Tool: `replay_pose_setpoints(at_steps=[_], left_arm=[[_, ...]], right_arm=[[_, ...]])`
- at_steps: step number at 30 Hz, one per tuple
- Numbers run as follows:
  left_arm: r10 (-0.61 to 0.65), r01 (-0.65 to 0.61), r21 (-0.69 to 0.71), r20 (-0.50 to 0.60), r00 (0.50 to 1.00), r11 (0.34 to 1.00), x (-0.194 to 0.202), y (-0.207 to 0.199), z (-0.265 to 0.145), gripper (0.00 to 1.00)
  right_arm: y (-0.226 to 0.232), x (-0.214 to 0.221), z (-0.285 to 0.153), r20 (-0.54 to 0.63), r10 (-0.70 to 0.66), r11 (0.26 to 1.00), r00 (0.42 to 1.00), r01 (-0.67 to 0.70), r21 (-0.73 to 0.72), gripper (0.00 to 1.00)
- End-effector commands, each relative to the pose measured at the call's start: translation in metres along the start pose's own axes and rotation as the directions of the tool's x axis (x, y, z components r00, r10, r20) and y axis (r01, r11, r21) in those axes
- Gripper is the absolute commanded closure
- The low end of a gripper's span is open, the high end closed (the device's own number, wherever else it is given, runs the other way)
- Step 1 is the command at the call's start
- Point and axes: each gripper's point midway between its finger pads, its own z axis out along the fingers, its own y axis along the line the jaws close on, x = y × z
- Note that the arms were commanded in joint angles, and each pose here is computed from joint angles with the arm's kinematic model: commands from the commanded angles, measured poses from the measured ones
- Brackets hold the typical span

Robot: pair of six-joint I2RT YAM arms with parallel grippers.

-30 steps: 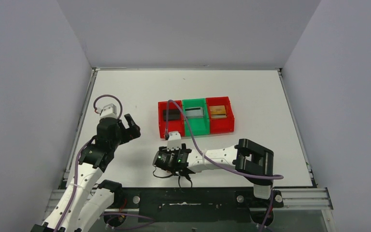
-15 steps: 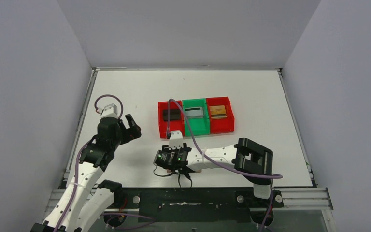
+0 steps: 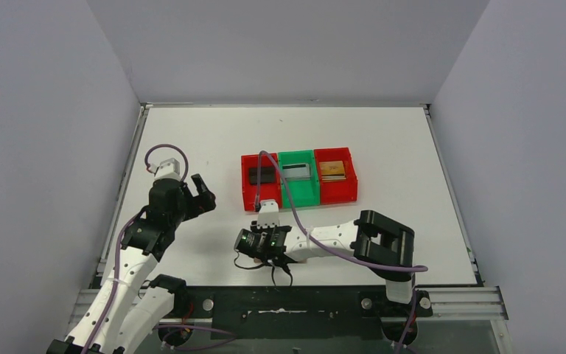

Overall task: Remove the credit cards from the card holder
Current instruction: Remove the credit card from the card holder.

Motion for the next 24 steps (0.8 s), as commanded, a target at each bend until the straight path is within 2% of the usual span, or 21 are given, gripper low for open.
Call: replay_pose_setpoints(at_steps=[1, 5, 10, 15, 18, 20, 24], left_arm=[[-0.014, 0.013, 0.037, 0.04, 0.999, 0.999, -0.013, -0.009, -0.001, 0.09], [-0.013, 0.011, 0.042, 0.038, 0.999, 0.999, -0.012, -0.01, -0.001, 0.09], [-0.012, 0.01, 0.064, 0.022, 1.0, 0.998, -0.01, -0.014, 0.0, 0.09], [-0.047, 0.056, 0.193, -0.05, 0.998, 0.98, 0.004, -0.038, -0.004, 0.09], [-0.102, 0.153, 0.355, -0.157, 0.982, 0.922, 0.027, -0.066, -0.008, 0.13], [-0.132, 0.219, 0.46, -0.216, 0.968, 0.861, 0.037, -0.086, -0.012, 0.16], [-0.129, 0.305, 0.553, -0.335, 0.934, 0.775, 0.061, -0.102, -0.016, 0.19]], right_arm=[[-0.001, -0.008, -0.005, 0.014, 0.027, 0.999, 1.0, -0.026, -0.034, 0.75], [0.007, -0.02, -0.012, 0.031, 0.045, 0.996, 0.999, -0.042, -0.081, 0.79], [0.009, -0.033, -0.021, 0.054, 0.089, 0.989, 0.995, -0.082, -0.124, 0.79], [0.005, -0.039, -0.025, 0.056, 0.162, 0.969, 0.985, -0.148, -0.2, 0.79], [0.004, -0.041, -0.027, 0.032, 0.225, 0.936, 0.974, -0.206, -0.285, 0.8], [0.003, -0.038, -0.026, 0.01, 0.264, 0.908, 0.964, -0.245, -0.34, 0.8], [-0.003, -0.038, -0.028, 0.006, 0.325, 0.87, 0.946, -0.296, -0.395, 0.79]])
